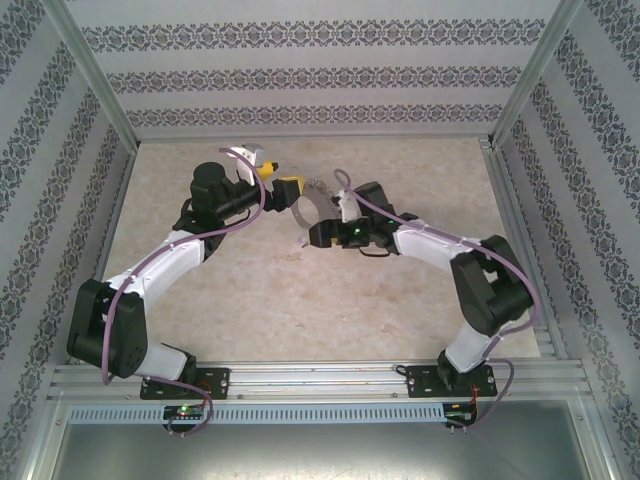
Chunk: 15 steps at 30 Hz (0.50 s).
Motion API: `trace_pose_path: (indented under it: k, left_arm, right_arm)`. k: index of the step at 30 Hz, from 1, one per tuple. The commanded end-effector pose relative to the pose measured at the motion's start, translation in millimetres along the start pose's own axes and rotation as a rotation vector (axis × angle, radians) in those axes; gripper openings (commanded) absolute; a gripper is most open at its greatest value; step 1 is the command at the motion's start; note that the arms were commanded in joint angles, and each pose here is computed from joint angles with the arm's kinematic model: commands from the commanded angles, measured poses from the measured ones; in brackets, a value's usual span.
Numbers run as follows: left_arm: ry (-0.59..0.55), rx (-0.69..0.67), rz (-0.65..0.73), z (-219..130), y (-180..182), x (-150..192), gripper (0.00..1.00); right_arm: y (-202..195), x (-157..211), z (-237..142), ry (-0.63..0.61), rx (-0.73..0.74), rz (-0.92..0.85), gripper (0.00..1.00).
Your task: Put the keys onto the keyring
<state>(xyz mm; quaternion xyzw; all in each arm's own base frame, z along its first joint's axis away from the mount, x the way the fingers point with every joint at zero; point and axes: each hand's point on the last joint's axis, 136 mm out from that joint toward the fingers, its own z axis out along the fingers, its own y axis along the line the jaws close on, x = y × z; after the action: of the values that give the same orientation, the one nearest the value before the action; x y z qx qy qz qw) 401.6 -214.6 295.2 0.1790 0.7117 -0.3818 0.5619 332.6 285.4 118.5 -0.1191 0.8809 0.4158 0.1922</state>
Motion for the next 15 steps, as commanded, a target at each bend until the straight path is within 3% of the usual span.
trace_pose_path:
  k: [1, 4, 9, 15]
  left_arm:
    - [-0.014, -0.031, 0.015, -1, 8, -7, 1.00]
    - [-0.022, -0.090, 0.029, -3, 19, -2, 1.00]
    - [-0.079, -0.231, 0.137, -16, 40, 1, 1.00]
    - [-0.141, -0.531, 0.258, -55, 78, 0, 1.00]
  right_arm:
    - [-4, -11, -30, -0.073, 0.051, -0.027, 0.97]
    - [-18, -27, -66, -0.167, 0.135, -0.029, 0.98]
    - [-59, -58, -134, -0.379, 0.392, -0.005, 0.98]
    - [-101, -88, -214, -0.705, 0.654, 0.012, 0.98]
